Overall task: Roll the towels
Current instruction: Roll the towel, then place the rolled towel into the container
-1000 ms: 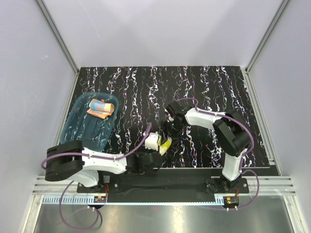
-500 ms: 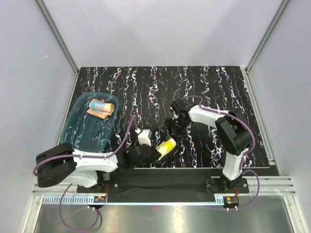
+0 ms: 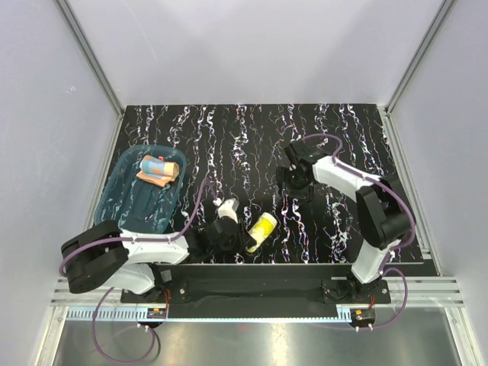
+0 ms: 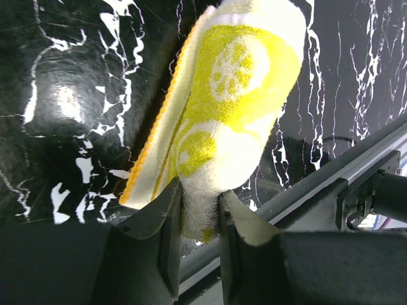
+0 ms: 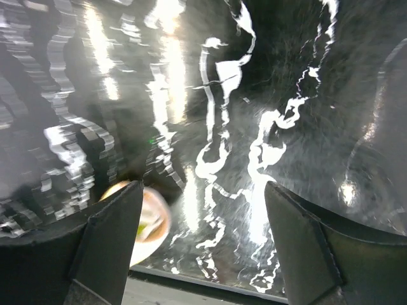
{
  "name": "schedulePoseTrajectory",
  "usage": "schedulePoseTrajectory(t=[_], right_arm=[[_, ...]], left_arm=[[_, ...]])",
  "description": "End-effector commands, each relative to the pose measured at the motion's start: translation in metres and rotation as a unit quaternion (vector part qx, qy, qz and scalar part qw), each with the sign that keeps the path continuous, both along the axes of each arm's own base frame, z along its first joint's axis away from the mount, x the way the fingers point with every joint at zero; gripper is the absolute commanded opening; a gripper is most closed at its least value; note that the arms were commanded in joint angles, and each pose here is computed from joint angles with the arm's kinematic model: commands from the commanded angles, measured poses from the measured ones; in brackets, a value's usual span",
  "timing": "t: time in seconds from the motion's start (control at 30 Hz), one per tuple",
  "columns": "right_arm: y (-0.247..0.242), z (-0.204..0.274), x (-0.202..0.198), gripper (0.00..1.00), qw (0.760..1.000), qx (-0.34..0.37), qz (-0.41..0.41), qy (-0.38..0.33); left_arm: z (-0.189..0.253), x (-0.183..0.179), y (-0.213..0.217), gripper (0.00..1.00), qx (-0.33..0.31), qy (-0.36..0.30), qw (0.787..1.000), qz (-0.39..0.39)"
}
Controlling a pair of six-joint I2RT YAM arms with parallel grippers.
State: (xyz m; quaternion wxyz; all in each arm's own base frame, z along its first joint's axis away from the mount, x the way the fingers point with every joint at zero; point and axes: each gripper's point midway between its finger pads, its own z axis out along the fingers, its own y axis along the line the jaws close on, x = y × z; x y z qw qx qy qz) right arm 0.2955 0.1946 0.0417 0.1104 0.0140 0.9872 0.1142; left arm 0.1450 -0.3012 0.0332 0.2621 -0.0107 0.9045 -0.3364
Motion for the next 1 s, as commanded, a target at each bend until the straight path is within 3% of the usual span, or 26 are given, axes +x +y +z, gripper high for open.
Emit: schedulePoseTrajectory(t=[0.0,0.27,0.5,0.97], right_arm=[[0.001,0.051,0.011,0.84,0.997,0.03,-0.01,-0.073],[0.033,0.053,-0.05,0.79,0.984,0.176,-0.011,-0.036],[0.052,0.021,-0.088,0.78,0.98,0.199,-0.016,-0.012],[0.068,-0.031,-0.085,0.7,0.98,0.197,-0.018,0.021]], left_arm=[[-0.02,-0.015,0.009,0.0,0.038,0.059,0.997,-0.015],[-0.04,-0.015,0.01,0.0,0.023,0.135,0.991,0.005],[-0.052,-0.013,0.011,0.0,-0.008,0.169,0.985,0.023],[-0.06,-0.018,0.01,0.0,-0.017,0.186,0.982,0.016]])
